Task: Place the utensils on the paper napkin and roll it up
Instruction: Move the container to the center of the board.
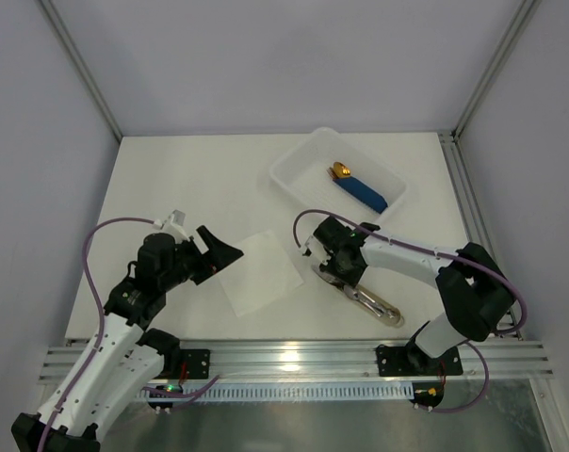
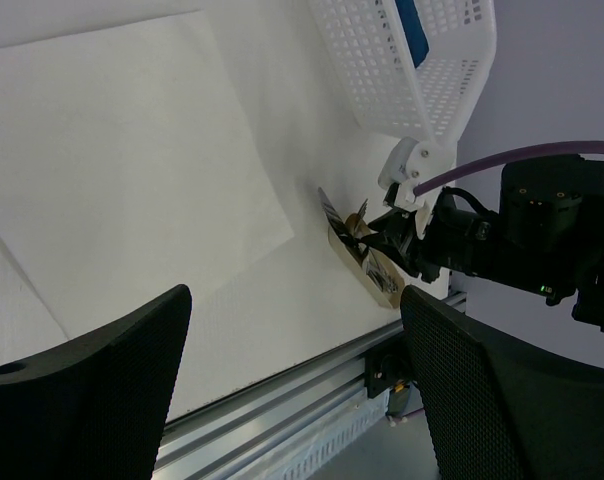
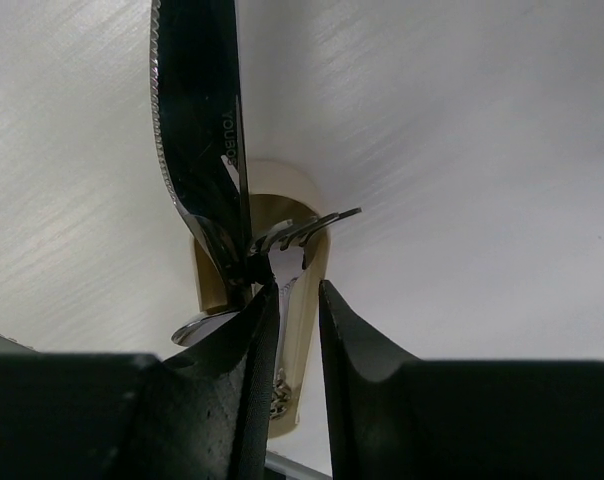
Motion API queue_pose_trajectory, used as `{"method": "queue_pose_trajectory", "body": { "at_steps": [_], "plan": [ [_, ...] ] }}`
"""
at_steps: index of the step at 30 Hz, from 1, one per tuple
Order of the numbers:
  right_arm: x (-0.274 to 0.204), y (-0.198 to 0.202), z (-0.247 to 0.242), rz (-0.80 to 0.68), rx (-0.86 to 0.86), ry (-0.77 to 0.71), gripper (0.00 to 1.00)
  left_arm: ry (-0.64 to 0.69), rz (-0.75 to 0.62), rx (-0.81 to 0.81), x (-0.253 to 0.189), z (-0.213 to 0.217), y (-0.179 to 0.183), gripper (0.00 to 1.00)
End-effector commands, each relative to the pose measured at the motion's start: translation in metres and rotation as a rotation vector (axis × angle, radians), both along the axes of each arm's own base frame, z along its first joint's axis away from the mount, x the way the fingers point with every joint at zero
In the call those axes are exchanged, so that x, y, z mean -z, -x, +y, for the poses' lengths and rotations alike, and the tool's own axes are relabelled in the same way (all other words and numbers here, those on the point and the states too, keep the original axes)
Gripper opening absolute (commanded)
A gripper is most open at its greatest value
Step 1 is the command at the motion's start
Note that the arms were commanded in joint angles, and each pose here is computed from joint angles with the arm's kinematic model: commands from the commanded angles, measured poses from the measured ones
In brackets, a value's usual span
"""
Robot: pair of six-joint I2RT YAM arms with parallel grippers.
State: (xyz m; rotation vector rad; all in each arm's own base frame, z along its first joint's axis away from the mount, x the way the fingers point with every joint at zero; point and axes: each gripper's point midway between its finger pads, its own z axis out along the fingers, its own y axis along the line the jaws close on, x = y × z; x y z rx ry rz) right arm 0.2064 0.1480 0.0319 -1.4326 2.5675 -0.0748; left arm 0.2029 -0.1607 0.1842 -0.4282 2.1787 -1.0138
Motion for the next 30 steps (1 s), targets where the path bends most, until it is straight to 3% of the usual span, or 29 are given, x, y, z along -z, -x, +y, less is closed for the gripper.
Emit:
{"method": "queue_pose_trajectory", "body": {
  "at_steps": [1,16,30],
  "plan": [
    [0.005,-0.009,0.007,-0.001,0.001,-0.024,0.26,0.006,-0.042,0.022,-0.012,-0.002,-0.001,0.87],
    [-0.003,-0.024,0.031,0.006,0.004,-0.091,0.12,-0.004,-0.054,0.014,-0.016,0.001,-0.001,0.87],
    [0.004,-0.044,0.05,-0.004,0.032,-0.115,0.11,-0.022,-0.056,0.008,-0.016,0.004,0.0,0.88]
  ]
}}
